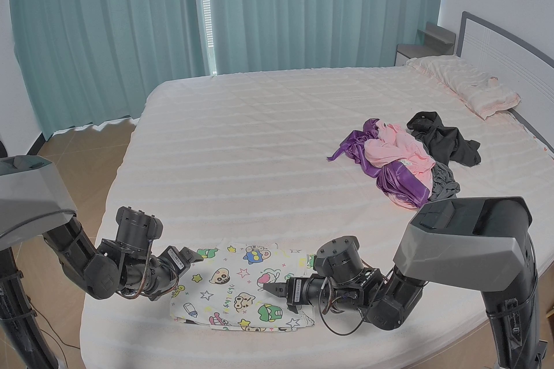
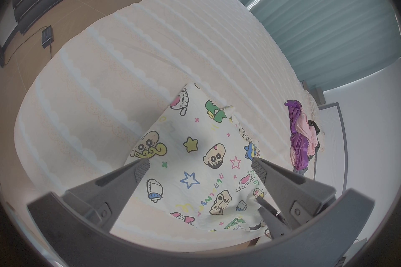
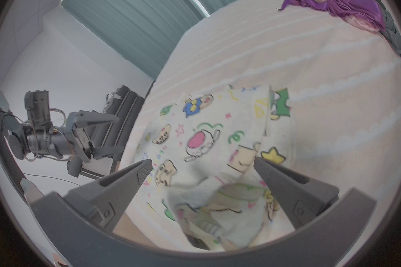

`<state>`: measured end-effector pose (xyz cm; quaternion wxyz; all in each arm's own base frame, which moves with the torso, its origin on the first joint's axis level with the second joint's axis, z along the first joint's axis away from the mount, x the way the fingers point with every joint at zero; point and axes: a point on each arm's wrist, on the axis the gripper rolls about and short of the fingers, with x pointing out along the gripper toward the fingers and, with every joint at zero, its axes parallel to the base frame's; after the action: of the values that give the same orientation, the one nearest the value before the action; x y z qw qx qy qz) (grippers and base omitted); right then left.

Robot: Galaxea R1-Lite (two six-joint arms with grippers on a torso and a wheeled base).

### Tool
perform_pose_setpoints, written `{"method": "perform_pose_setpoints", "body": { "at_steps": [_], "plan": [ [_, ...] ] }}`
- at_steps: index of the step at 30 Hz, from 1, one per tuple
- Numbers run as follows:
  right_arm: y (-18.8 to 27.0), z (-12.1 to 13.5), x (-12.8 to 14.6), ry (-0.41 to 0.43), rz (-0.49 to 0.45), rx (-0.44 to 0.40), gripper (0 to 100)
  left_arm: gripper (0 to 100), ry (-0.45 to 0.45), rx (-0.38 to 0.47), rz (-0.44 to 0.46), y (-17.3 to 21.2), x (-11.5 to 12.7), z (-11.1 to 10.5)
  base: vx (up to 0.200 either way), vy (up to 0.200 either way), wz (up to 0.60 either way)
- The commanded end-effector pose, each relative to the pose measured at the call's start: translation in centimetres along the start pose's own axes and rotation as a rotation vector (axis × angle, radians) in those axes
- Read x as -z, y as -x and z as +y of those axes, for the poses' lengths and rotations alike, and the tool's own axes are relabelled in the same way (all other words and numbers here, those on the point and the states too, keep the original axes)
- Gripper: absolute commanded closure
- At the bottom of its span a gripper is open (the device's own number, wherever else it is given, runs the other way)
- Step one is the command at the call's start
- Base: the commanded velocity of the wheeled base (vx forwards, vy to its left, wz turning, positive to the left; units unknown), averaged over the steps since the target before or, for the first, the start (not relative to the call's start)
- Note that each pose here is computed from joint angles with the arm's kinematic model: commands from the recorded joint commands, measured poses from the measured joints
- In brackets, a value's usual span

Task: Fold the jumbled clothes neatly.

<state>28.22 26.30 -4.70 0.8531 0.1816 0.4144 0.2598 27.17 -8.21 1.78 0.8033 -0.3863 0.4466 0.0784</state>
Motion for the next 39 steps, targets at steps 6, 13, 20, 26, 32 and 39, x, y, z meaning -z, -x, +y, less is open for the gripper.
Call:
{"method": "perform_pose_setpoints", "body": {
  "at_steps": [6,13,20,26,32,39],
  "plan": [
    [-1.5,0.0,-2.0,-0.012,-0.025,0.018,0,0,-0.001,-0.001,0.002,-0.1,0.0,0.0,0.0,0.0,0.0],
    [-2.4,-0.1,-2.7,-0.018,-0.029,0.03,0,0,-0.001,-0.001,0.002,-0.1,0.0,0.0,0.0,0.0,0.0],
    [-2.6,-0.3,-2.8,-0.016,-0.023,0.094,0,0,0.001,-0.002,0.0,-0.1,0.0,0.0,0.0,0.0,0.0],
    [-3.4,-0.2,-3.1,-0.016,-0.038,0.103,0,0,0.001,-0.002,0.0,-0.1,0.0,0.0,0.0,0.0,0.0],
    [-3.7,-0.3,-3.2,-0.012,-0.036,0.158,100,0,0.001,-0.002,0.0,-0.1,0.0,0.0,0.0,0.0,0.0],
    [-3.3,-0.5,-2.9,-0.011,-0.041,0.185,100,0,-0.002,-0.005,0.004,-0.1,0.1,0.1,0.0,0.0,0.0]
  ]
}}
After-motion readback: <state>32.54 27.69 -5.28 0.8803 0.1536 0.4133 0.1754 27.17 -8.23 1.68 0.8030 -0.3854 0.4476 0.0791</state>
